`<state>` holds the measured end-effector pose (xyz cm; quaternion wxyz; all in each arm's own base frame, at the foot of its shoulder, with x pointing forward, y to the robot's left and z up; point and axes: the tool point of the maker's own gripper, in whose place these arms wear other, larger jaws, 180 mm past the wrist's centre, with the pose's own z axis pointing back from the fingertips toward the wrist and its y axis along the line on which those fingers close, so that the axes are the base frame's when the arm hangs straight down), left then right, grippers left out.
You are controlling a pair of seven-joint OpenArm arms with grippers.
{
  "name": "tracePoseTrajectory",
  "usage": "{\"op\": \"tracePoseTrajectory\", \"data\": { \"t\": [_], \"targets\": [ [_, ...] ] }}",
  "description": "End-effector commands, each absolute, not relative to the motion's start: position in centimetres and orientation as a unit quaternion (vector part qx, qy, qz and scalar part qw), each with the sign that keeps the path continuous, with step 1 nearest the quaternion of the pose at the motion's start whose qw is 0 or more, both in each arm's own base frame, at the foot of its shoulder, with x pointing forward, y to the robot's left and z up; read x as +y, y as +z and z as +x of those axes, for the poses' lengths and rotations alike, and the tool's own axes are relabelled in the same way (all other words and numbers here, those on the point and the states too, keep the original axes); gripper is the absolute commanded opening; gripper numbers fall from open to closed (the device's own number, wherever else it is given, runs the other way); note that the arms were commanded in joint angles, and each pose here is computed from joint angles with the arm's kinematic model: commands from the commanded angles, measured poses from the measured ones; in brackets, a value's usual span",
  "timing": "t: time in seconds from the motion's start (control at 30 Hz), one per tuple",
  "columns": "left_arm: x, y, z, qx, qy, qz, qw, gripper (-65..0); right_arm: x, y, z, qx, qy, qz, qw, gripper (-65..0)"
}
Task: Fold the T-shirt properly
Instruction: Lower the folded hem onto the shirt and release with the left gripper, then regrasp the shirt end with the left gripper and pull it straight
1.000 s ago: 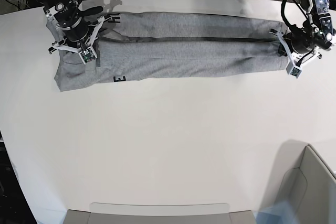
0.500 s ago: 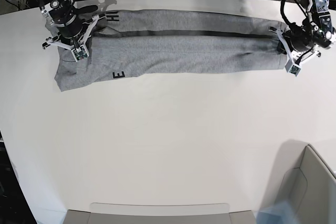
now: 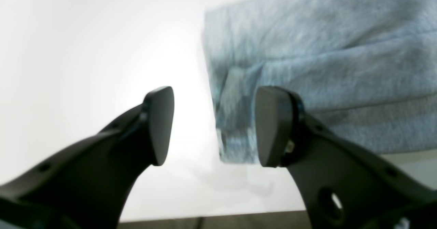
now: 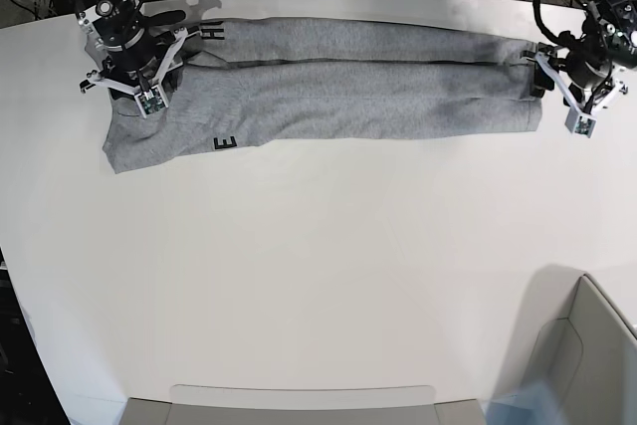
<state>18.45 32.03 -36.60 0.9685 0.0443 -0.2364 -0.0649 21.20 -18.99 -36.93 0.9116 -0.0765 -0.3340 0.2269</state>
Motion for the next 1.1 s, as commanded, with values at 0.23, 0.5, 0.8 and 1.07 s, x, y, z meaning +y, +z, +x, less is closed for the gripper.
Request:
{"op": "tracePoseTrajectory", "data": {
  "t": [0.23, 0.5, 0.8, 1.07],
  "targets": [
    [33.0, -37.4, 19.0, -0.231, -0.028, 0.034, 0.972, -27.0, -18.9, -35.9, 22.2, -0.354, 0.237, -0.079, 0.901, -40.2],
    [33.1, -39.9, 18.1, -0.198, -0.004, 0.007, 0.98, -27.1, -19.0, -36.5, 22.0, -0.345, 0.237, -0.077, 0.905, -40.2],
    [28.0, -45.3, 17.1, -0.14, -0.041, -0.07, 0.987, -27.2, -19.1, -36.2, 22.5, -0.351, 0.237, -0.08, 0.902, -40.2],
    [24.1, -46.8, 16.7, -0.129, -0.055, -0.106, 0.984, -31.8, -19.0, -36.2, 22.5, -0.351, 0.236, -0.079, 0.903, -40.3]
  ]
}}
